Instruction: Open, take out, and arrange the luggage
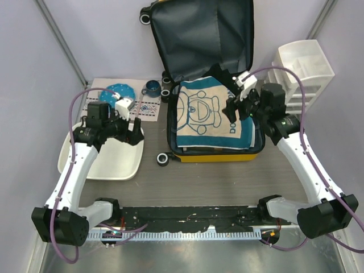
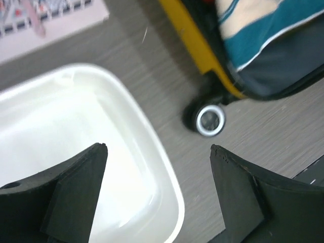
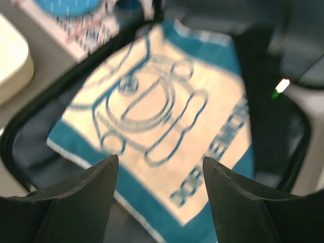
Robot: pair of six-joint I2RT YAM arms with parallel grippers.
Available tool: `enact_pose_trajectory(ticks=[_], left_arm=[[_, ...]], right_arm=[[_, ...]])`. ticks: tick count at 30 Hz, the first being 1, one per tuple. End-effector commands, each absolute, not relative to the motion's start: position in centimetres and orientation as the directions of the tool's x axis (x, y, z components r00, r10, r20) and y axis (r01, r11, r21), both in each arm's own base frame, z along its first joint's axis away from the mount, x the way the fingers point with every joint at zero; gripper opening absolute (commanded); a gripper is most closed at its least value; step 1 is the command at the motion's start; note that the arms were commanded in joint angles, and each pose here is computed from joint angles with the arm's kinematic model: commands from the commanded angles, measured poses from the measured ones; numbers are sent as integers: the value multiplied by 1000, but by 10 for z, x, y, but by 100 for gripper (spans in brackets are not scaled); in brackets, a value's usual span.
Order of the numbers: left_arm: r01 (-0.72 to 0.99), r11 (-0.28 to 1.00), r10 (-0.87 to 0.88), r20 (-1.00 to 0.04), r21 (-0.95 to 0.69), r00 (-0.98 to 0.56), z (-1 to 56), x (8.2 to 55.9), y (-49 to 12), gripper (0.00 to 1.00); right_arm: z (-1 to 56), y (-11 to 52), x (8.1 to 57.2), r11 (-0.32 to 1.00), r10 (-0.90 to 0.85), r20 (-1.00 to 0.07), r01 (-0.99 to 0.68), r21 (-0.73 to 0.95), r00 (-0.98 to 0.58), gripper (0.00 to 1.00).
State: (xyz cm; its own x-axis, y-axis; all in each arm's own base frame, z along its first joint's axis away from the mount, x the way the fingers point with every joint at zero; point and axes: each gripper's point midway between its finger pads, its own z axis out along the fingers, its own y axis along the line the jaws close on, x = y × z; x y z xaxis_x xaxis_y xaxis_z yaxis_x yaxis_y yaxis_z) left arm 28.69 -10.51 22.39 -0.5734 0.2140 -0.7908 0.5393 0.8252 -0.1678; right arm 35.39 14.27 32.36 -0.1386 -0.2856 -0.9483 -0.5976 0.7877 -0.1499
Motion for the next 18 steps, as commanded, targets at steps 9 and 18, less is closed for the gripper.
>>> enact_pose_trajectory(ticks=[9,18], left_arm=[[306,952,259,-544,5,-798,122,280,-33,53],[394,881,236,-477,-262,-846,82,299,-87,48]], right_arm=[[257,134,307,790,-312,-876,-613,-23,-368,73],[259,122,301,819,-316,-869,-572,-47,-380,73]])
